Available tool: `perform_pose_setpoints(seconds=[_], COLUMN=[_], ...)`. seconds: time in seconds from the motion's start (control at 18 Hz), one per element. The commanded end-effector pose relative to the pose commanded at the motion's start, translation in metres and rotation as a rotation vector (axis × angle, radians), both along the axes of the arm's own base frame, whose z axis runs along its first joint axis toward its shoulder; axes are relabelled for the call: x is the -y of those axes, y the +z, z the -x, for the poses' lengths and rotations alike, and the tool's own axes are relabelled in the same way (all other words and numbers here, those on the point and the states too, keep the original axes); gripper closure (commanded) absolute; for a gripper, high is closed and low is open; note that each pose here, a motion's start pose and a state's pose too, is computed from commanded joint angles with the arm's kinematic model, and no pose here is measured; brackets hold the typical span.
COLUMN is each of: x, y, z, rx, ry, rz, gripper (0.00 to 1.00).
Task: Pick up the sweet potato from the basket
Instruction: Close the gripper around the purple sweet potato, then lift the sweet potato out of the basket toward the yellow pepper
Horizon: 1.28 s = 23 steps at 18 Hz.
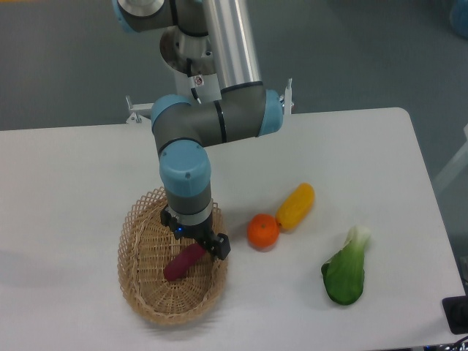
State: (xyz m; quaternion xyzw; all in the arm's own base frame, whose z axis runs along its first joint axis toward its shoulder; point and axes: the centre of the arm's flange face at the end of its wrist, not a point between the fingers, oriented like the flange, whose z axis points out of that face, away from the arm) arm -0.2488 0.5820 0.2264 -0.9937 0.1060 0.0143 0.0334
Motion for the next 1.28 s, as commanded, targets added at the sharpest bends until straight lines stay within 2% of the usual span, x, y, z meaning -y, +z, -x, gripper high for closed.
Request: perform_pose_setpoints(seconds=[0.39, 0.44, 0.56, 0.67, 0.83, 1.0, 1.11, 1.28], x=[-0.008, -0.008, -0.008, -0.008, -0.009, -0.011, -0.013, -0.009], y=[-0.015, -0.015, -0.015, -0.018, -0.013, -0.005, 0.005, 0.045], z=[-0.007, -0.007, -0.007, -0.007, -0.006, -0.003, -0.001, 0.010], rx=[-0.018, -0.019, -0.018, -0.018, -0.023, -0.034, -0.043, -0.077], ry=[0.017, 0.017, 0.015, 0.014, 0.016, 0.017, 0.017, 0.024], rz=[-0.028, -0.027, -0.026, -0.022, -0.028, -0.041, -0.057, -0.114], gripper=[0.00, 0.07, 0.35, 0.43, 0.63, 0.73, 0.74, 0.76])
